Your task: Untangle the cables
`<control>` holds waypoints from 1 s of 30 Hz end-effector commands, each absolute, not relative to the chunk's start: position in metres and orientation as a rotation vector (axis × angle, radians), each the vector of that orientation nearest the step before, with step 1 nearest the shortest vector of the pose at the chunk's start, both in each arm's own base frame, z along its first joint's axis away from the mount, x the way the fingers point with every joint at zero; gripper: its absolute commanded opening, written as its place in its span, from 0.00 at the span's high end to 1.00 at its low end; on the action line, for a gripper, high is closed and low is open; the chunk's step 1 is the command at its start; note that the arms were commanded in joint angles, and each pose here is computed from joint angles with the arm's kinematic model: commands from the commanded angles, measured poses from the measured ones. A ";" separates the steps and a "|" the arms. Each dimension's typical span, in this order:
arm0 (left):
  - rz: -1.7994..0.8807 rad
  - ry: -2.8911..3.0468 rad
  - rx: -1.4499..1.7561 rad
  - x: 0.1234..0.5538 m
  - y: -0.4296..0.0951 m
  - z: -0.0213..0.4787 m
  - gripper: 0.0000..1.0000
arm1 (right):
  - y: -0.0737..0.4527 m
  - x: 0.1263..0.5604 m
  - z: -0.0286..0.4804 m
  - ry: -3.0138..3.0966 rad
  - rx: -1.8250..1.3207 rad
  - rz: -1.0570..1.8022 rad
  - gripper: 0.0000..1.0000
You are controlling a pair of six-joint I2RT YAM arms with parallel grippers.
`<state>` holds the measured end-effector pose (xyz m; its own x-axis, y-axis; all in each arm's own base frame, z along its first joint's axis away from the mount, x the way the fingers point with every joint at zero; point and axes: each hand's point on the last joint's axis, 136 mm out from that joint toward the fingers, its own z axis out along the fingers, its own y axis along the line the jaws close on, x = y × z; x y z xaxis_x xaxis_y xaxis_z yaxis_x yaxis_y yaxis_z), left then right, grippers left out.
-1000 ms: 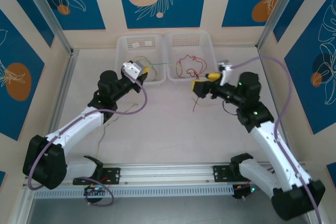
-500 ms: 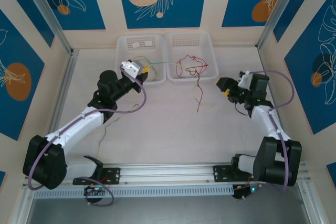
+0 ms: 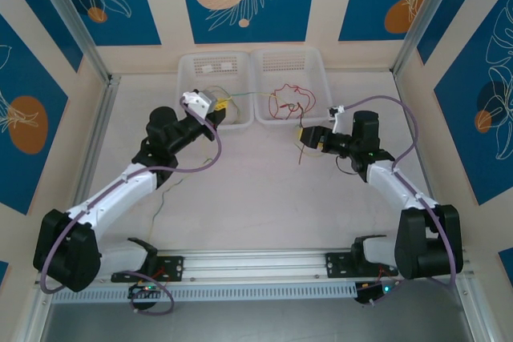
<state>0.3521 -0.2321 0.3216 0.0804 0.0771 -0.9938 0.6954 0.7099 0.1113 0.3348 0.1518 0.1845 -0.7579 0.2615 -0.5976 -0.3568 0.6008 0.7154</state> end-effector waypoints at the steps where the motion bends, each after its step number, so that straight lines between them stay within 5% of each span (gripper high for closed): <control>1: -0.554 1.338 0.667 0.343 -0.231 0.356 1.00 | 0.155 0.337 0.178 2.111 -0.154 1.099 0.31; 4: -0.560 1.333 0.664 0.341 -0.230 0.357 1.00 | 0.158 0.337 0.182 2.090 -0.190 1.073 0.36; 8: -0.557 1.334 0.662 0.341 -0.229 0.357 1.00 | 0.149 0.339 0.188 2.056 -0.174 0.975 0.30; 12: -0.557 1.336 0.659 0.342 -0.229 0.356 1.00 | 0.150 0.335 0.193 2.027 -0.210 0.969 0.58; 17: -0.548 1.341 0.660 0.342 -0.228 0.354 1.00 | 0.147 0.334 0.198 2.029 -0.188 0.951 0.48; 19: -0.542 1.344 0.655 0.342 -0.227 0.353 1.00 | 0.148 0.330 0.201 2.010 -0.220 0.957 0.75; 22: -0.533 1.345 0.651 0.342 -0.225 0.353 1.00 | 0.147 0.327 0.206 1.999 -0.232 0.951 1.00; 30: -0.495 1.360 0.619 0.347 -0.218 0.352 1.00 | 0.126 0.338 0.199 2.050 -0.099 0.846 1.00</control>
